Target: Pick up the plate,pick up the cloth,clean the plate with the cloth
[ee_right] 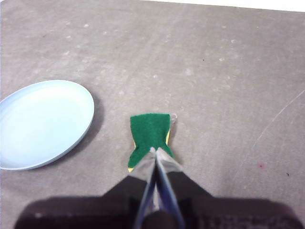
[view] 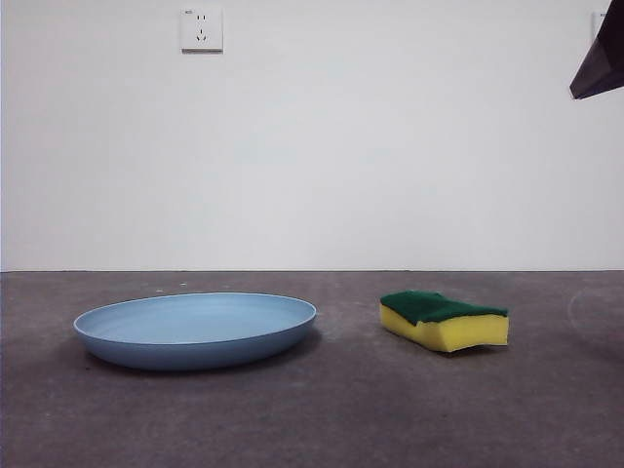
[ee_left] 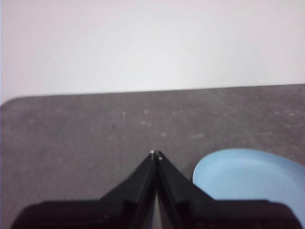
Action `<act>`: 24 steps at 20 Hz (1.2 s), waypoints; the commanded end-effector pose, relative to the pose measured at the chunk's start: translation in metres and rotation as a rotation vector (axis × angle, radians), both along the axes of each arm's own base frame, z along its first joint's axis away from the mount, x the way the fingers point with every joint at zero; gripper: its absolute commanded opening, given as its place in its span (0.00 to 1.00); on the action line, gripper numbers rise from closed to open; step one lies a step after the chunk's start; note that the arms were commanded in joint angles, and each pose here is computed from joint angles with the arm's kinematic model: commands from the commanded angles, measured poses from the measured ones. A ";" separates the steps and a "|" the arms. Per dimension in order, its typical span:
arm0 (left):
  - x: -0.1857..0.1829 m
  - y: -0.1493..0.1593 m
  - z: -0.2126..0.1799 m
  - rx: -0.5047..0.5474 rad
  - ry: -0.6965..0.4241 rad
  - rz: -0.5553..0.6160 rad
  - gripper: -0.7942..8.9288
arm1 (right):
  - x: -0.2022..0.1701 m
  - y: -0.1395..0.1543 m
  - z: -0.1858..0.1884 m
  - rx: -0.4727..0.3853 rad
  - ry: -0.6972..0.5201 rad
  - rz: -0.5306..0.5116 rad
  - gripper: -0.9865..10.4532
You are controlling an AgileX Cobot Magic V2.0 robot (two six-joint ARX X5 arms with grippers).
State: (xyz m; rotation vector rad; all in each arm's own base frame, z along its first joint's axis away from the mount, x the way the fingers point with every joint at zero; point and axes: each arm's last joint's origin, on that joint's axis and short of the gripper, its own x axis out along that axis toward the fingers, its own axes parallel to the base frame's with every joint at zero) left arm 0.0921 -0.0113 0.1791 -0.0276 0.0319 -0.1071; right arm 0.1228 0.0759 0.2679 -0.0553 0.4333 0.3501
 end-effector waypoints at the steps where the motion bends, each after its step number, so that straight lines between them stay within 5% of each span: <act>1: 0.002 0.001 -0.008 -0.020 0.023 0.011 0.08 | 0.000 0.000 -0.001 0.008 0.002 -0.006 0.09; 9: 0.003 0.001 -0.033 0.007 0.154 0.021 0.08 | 0.000 0.000 -0.001 0.008 0.002 -0.006 0.09; 24: 0.004 0.001 -0.033 -0.001 0.158 0.020 0.08 | 0.000 0.000 -0.002 0.006 0.003 -0.005 0.09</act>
